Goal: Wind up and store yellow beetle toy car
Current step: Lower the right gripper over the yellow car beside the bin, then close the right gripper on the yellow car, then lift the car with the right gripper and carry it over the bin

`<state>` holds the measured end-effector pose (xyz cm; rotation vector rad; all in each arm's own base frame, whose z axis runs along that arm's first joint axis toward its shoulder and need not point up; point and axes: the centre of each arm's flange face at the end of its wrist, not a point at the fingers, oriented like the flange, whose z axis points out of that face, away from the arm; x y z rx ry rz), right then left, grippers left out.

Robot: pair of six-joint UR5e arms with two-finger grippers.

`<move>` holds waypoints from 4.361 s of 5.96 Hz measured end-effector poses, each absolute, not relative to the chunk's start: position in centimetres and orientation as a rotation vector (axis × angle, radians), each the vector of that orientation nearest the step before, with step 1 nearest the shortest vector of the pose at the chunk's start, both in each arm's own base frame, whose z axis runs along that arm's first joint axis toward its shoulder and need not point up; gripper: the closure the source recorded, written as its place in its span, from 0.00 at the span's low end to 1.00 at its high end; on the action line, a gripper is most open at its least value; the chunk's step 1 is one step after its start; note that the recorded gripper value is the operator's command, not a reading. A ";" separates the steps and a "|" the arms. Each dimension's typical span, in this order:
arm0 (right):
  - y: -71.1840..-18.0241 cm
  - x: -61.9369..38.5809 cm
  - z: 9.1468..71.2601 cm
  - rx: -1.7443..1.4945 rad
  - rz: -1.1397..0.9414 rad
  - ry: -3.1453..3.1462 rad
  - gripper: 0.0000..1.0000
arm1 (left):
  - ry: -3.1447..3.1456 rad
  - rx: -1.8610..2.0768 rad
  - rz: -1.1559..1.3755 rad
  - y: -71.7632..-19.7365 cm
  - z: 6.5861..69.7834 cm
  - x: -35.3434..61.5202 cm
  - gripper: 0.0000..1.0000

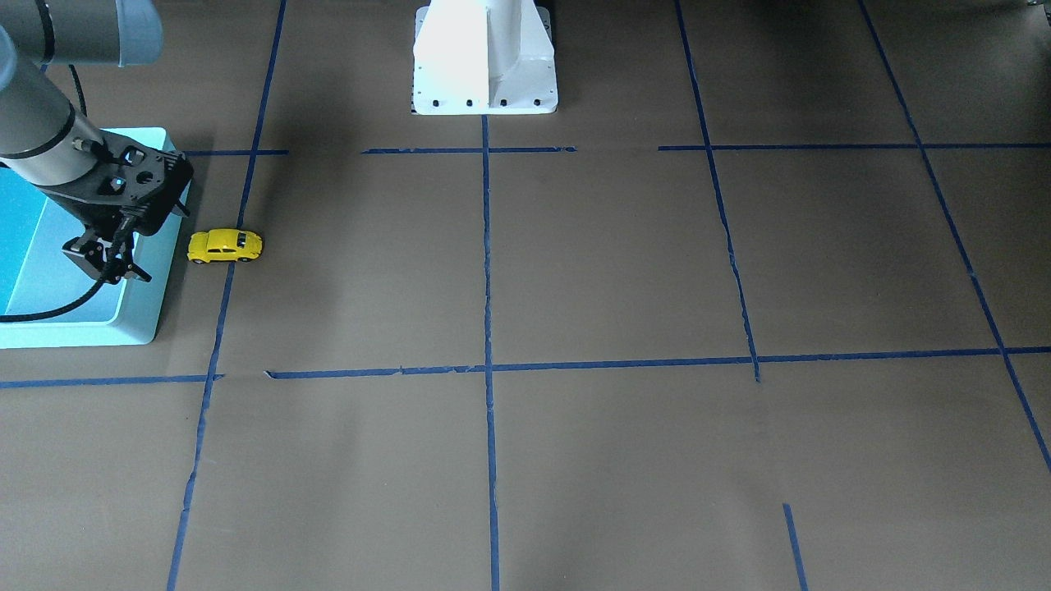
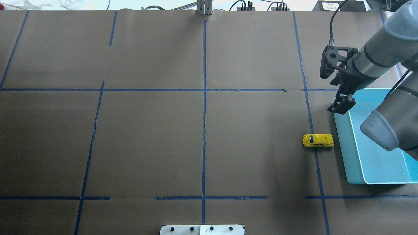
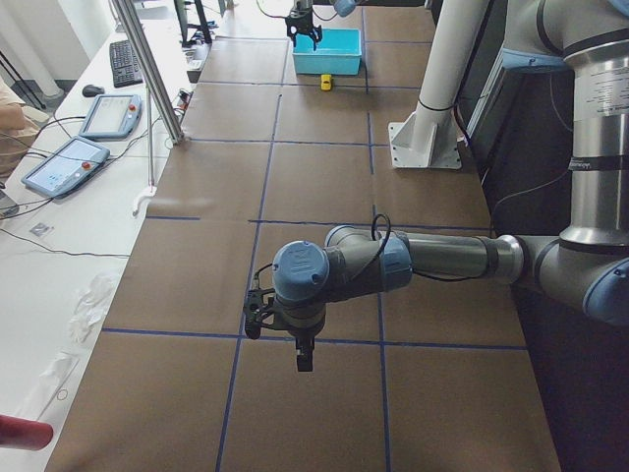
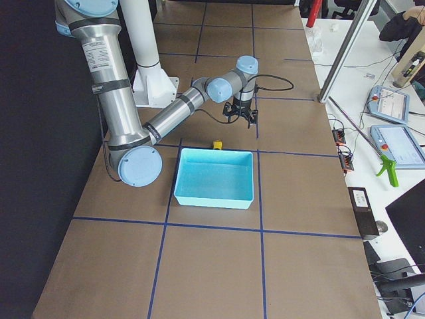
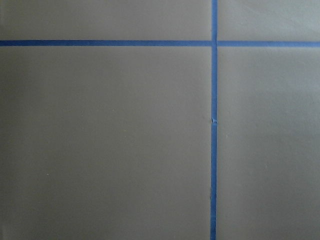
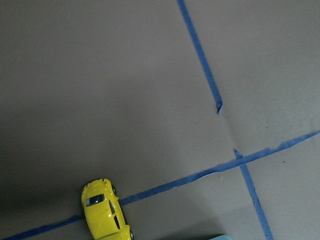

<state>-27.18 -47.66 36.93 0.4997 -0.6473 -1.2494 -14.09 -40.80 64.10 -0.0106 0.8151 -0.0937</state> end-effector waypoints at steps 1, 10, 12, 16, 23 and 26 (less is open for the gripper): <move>-45.7 -29.1 38.7 0.525 -1.309 -0.627 0.00 | 0.811 -0.003 -0.127 -41.1 64.2 -14.0 0.00; -40.1 -35.6 47.7 0.506 -1.453 -0.640 0.00 | 0.814 0.093 -0.105 -42.6 66.6 -13.9 0.00; -39.6 -36.3 48.2 0.495 -1.466 -0.640 0.48 | 0.809 0.145 -0.083 -43.0 66.2 -13.9 0.00; -39.1 -35.5 45.1 0.564 -1.477 -0.659 1.00 | 0.804 0.185 -0.063 -43.3 65.9 -14.0 0.00; -40.3 -17.7 37.9 0.677 -1.254 -0.781 1.00 | 0.803 0.216 -0.038 -43.9 65.2 -13.6 0.00; -37.0 -9.8 48.3 0.626 -1.351 -0.704 1.00 | 0.803 0.217 -0.013 -44.7 64.7 -12.7 0.00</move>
